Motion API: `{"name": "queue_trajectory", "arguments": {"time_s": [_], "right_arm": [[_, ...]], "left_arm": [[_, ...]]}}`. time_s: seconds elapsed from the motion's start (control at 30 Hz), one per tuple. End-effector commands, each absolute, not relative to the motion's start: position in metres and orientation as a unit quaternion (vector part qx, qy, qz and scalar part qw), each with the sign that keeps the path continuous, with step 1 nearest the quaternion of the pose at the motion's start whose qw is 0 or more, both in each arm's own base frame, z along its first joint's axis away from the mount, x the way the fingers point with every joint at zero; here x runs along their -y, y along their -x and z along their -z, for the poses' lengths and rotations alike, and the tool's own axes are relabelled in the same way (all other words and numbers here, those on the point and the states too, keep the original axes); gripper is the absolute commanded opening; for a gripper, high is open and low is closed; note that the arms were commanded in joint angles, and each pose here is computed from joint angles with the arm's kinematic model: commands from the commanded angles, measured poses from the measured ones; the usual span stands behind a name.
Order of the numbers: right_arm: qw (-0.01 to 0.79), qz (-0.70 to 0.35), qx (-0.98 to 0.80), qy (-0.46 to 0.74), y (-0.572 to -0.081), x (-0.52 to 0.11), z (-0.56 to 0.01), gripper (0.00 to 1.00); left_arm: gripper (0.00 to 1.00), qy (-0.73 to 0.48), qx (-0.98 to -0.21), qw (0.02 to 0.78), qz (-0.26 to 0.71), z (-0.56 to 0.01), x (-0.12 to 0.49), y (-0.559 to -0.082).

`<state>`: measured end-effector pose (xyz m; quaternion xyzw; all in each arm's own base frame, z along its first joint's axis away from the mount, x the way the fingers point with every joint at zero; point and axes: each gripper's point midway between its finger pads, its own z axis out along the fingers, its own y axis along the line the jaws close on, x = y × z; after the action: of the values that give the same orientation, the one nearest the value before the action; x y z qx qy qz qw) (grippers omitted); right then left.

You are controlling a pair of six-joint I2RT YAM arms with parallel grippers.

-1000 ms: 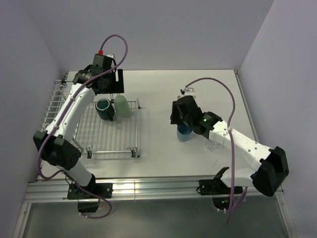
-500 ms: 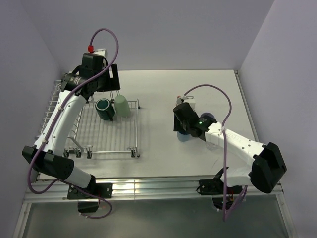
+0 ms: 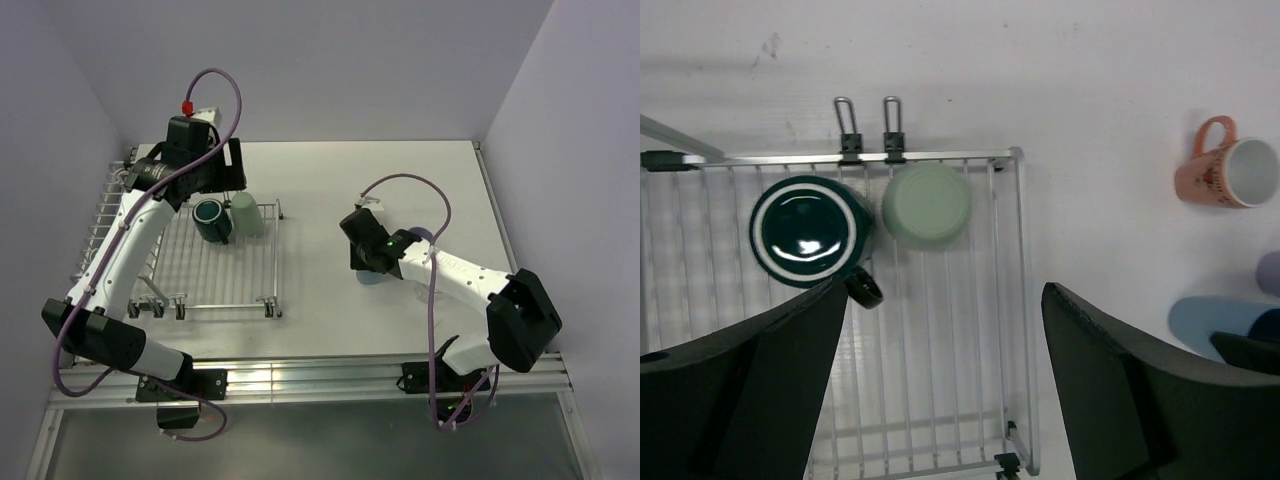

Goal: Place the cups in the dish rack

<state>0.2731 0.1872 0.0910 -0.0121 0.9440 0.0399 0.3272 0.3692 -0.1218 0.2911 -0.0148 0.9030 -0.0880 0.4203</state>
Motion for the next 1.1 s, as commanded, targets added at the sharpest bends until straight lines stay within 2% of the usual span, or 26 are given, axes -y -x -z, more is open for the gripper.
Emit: {"name": "queue_trajectory", "arguments": {"time_s": [0.0,0.13,0.17,0.23,0.27,0.3,0.33,0.37,0.63,0.8,1.07], "right_arm": [[0.364,-0.095,-0.926,0.018,-0.285,-0.210,-0.138,0.00],[0.378,-0.196,-0.904,0.049,-0.286,-0.247,-0.195,0.00],[0.393,-0.225,-0.890,0.053,-0.291,-0.257,-0.221,0.00],[0.400,-0.266,-0.875,0.053,-0.296,-0.266,-0.246,0.00],[0.400,-0.324,-0.855,0.071,-0.293,-0.281,-0.271,0.00],[0.399,-0.384,-0.829,0.077,-0.294,-0.289,-0.298,0.00],[0.399,-0.384,-0.830,0.061,-0.299,-0.284,-0.299,0.00],[0.393,-0.437,-0.805,0.081,-0.294,-0.295,-0.321,0.00],[0.328,-0.640,-0.689,0.092,-0.293,-0.305,-0.394,0.00],[0.281,-0.695,-0.656,0.084,-0.292,-0.309,-0.406,0.00],[0.253,-0.739,-0.618,0.091,-0.285,-0.310,-0.414,0.00]], "left_arm": [[0.86,0.000,-0.875,0.454,0.170,-0.319,0.144,-0.363],[0.86,-0.032,-0.846,0.454,0.280,-0.332,0.174,-0.354],[0.87,-0.041,-0.822,0.473,0.315,-0.347,0.183,-0.357],[0.89,-0.075,-0.793,0.458,0.394,-0.351,0.198,-0.340],[0.90,-0.083,-0.757,0.478,0.439,-0.373,0.206,-0.341],[0.89,-0.104,-0.744,0.454,0.480,-0.366,0.211,-0.328],[0.89,-0.109,-0.730,0.453,0.500,-0.369,0.213,-0.326],[0.90,-0.112,-0.713,0.457,0.520,-0.371,0.217,-0.326],[0.91,-0.160,-0.664,0.449,0.576,-0.371,0.231,-0.316],[0.91,-0.183,-0.650,0.435,0.595,-0.368,0.242,-0.304],[0.91,-0.205,-0.651,0.422,0.597,-0.364,0.257,-0.298]]}}
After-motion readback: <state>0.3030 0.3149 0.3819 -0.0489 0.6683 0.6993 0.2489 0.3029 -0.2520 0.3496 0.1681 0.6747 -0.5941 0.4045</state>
